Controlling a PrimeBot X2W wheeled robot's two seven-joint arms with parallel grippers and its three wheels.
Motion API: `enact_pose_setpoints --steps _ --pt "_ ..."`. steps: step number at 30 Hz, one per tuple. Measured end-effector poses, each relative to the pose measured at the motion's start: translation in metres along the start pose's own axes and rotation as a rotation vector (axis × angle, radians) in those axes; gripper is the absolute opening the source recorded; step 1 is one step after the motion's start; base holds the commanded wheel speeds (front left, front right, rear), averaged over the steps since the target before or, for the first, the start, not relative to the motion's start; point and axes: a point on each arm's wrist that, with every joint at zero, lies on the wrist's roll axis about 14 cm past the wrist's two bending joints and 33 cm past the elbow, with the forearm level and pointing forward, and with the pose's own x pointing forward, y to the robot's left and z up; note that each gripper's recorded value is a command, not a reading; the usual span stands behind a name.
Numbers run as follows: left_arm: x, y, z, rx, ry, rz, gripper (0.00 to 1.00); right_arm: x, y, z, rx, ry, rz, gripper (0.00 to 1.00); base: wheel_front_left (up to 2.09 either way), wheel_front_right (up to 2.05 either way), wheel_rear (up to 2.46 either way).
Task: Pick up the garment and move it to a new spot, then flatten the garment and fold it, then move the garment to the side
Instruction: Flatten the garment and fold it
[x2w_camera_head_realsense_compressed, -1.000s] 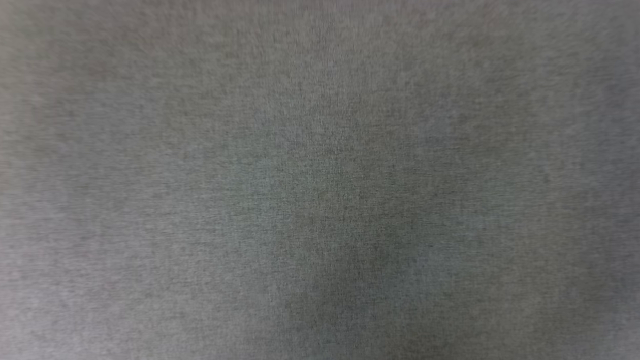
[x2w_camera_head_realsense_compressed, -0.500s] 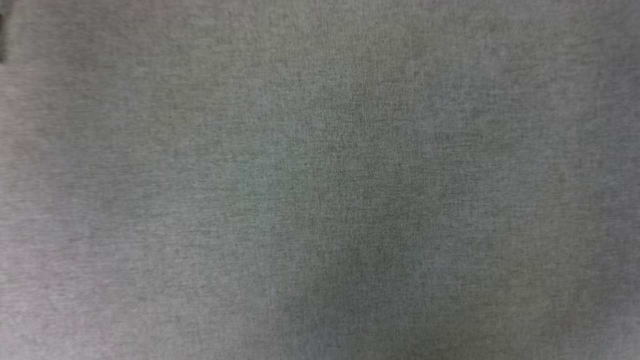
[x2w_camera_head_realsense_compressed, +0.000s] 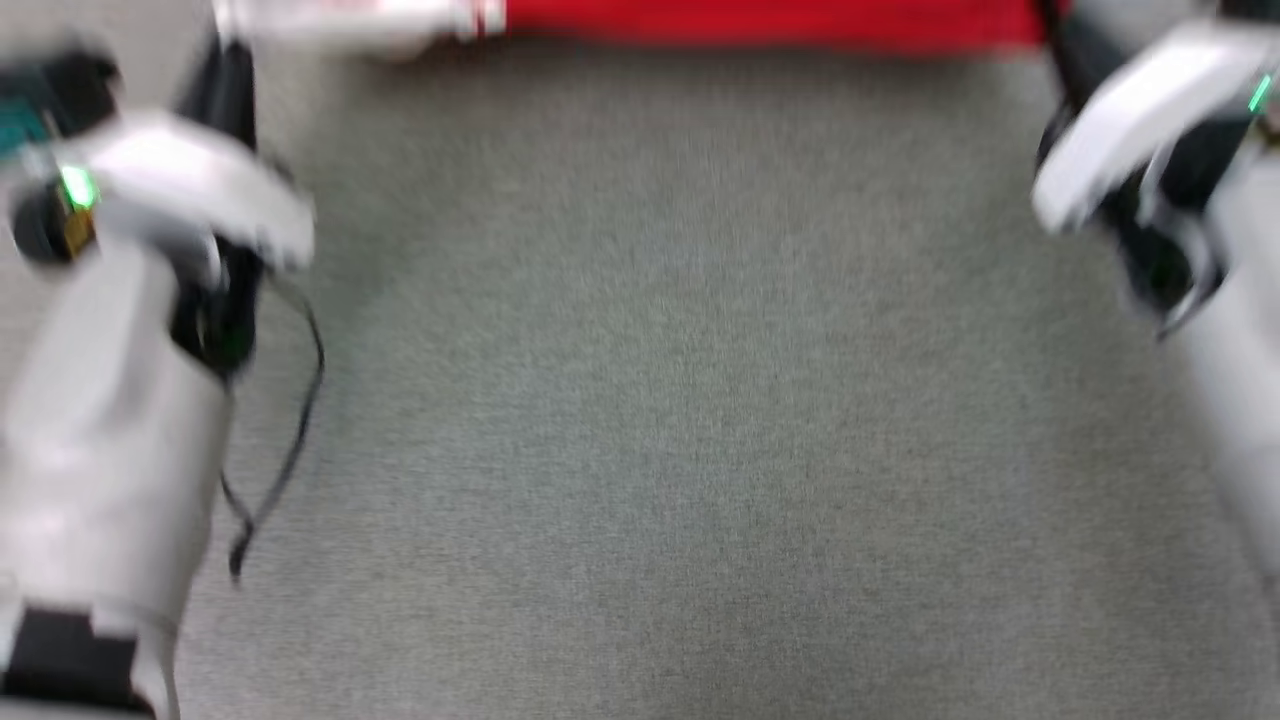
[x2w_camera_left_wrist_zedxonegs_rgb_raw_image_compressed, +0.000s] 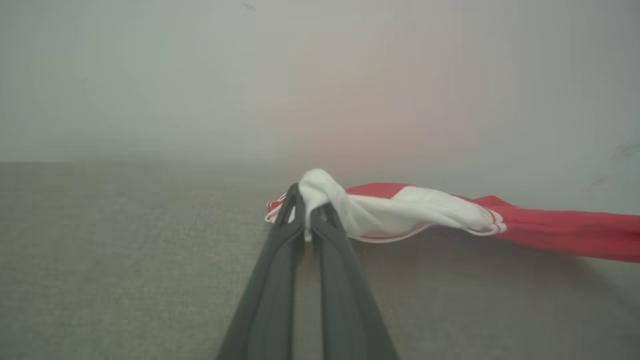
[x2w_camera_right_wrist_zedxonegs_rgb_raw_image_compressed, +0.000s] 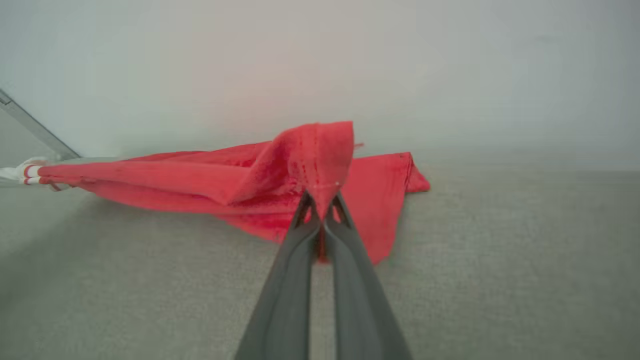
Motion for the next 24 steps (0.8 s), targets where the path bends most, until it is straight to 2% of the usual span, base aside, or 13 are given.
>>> enact_pose_setpoints --steps 13,24 --pt "-0.168 0.02 -0.033 -0.019 0.085 0.086 0.0 -0.126 0.03 -0.053 0.021 0.068 0.05 0.0 0.0 0.0 0.0" --pt "-0.273 0.025 -0.058 -0.092 0.158 0.202 0.0 -0.203 0.031 -0.106 0.054 0.151 0.038 0.0 0.0 0.0 0.0"
